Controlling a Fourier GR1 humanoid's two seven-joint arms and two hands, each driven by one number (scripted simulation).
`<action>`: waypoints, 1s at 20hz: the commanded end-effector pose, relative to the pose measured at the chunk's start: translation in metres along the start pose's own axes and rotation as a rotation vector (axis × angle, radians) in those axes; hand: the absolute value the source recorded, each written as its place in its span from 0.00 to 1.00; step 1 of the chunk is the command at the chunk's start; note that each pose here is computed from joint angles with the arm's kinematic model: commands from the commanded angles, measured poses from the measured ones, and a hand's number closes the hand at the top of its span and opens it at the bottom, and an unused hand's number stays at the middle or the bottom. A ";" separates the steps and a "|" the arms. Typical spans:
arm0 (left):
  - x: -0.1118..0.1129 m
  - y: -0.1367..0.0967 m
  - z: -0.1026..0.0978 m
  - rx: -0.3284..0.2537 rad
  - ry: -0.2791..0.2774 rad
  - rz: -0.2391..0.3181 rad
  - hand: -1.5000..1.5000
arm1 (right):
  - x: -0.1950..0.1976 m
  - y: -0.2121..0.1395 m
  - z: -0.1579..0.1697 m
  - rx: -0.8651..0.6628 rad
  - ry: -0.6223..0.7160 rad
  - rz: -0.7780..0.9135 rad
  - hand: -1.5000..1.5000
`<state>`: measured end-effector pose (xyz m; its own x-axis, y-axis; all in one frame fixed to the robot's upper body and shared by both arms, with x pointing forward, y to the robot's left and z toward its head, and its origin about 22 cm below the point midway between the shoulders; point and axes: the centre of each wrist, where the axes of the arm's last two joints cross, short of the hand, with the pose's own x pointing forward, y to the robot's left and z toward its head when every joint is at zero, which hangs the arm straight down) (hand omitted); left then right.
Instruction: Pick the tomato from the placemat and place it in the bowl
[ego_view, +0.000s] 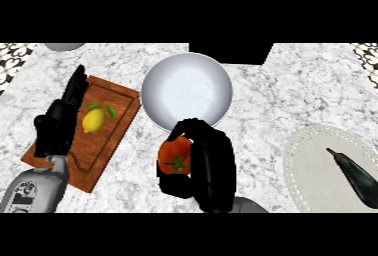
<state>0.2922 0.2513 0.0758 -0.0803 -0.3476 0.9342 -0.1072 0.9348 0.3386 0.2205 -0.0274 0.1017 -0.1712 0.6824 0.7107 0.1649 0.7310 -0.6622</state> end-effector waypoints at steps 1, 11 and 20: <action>0.013 -0.003 -0.010 -0.015 -0.018 -0.002 0.50 | 0.031 0.003 -0.019 -0.123 0.061 -0.031 1.00; 0.007 0.003 -0.014 0.012 -0.012 -0.010 0.50 | 0.037 0.024 -0.115 -0.320 0.106 0.175 1.00; 0.006 0.001 -0.004 0.012 -0.007 0.006 0.50 | -0.030 0.039 -0.163 -0.364 0.208 0.400 1.00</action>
<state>0.3005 0.2504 0.0844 -0.0975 -0.3460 0.9332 -0.1162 0.9352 0.3346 0.3697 -0.0075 0.1021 0.0412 0.8899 0.4543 0.4870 0.3791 -0.7868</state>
